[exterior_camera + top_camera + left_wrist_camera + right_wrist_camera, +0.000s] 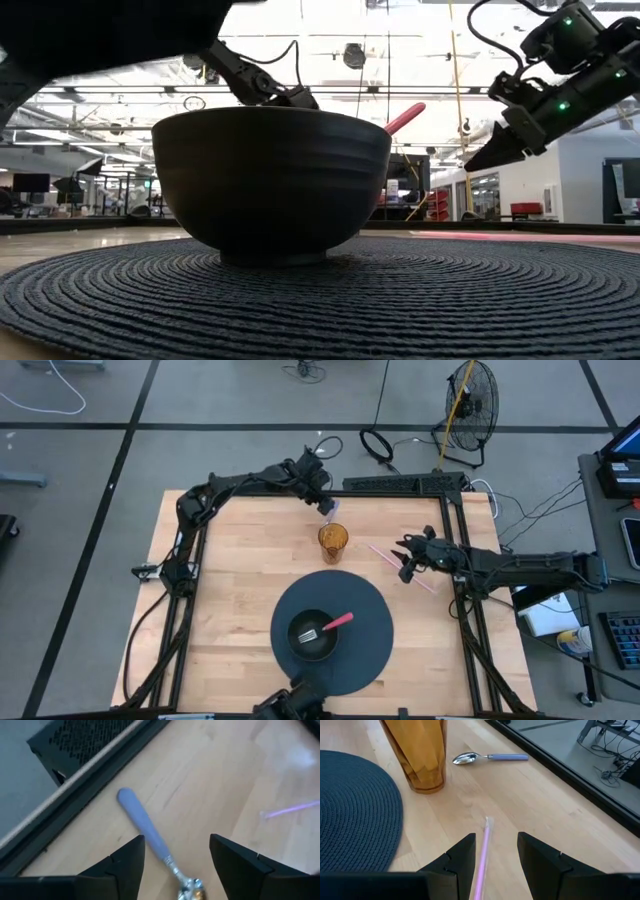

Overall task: Pick & Place Utensil
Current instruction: Put the violet spoon into the black bowl

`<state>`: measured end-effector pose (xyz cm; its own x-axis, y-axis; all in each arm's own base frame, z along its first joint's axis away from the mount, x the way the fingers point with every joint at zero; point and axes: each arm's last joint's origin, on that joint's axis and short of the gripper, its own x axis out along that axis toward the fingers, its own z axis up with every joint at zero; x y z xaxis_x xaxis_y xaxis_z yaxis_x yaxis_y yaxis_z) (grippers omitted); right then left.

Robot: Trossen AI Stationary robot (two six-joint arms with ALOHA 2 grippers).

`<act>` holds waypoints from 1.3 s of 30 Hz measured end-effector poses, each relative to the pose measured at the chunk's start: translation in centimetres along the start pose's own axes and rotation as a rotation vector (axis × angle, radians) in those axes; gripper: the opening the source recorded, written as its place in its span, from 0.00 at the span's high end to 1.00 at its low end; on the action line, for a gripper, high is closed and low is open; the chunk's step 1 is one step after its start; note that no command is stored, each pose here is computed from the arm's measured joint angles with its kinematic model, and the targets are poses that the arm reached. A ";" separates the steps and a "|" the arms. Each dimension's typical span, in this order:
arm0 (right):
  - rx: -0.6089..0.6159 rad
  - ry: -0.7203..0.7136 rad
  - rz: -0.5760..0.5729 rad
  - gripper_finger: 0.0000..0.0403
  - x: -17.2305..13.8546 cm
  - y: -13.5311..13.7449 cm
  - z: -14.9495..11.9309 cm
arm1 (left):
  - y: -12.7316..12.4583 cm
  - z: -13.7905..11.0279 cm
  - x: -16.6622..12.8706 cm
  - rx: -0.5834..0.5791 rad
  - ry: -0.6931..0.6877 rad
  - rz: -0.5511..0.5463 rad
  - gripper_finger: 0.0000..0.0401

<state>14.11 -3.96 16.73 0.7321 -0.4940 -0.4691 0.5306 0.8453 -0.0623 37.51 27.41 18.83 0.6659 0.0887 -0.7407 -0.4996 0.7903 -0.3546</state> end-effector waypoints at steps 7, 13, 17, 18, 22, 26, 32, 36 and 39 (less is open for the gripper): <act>0.000 -0.014 0.002 0.64 -0.3 -0.2 -0.5 | -2.6 1.9 -0.9 0.046 -0.042 0.001 0.46; 0.002 -0.020 0.005 0.64 -0.5 -0.3 -1.1 | -2.6 1.5 0.1 0.031 0.005 0.022 0.44; 0.007 -0.035 0.007 0.64 -0.6 -0.4 -1.1 | -1.9 0.7 2.0 -0.002 0.044 0.022 0.44; 0.008 -0.038 0.007 0.64 -0.7 -0.4 -1.1 | -1.7 0.5 2.4 -0.007 0.052 0.021 0.44; 0.009 -0.041 0.028 0.64 -0.8 -0.3 -1.1 | -0.9 0.2 3.0 -0.011 0.067 0.037 0.44; 0.009 -0.040 0.036 0.64 -0.8 -0.3 -1.1 | -0.6 0.2 2.6 0.024 0.066 0.123 0.44; 0.009 -0.040 0.035 0.64 -0.8 -0.3 -1.1 | -1.5 -0.1 3.0 0.104 0.080 0.158 0.44; 0.009 -0.040 0.035 0.64 -0.8 -0.3 -1.1 | -2.0 -0.2 3.2 0.147 0.090 0.161 0.44; 0.013 -0.038 0.035 0.64 -0.8 -0.3 -1.1 | -2.0 -0.3 3.2 0.154 0.093 0.164 0.44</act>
<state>12.92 -3.62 16.13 0.7659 -0.4720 -0.4365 0.5099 0.8595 -0.0347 40.45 25.99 17.02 0.5257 0.1729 -0.8329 -0.5016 0.8538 -0.1393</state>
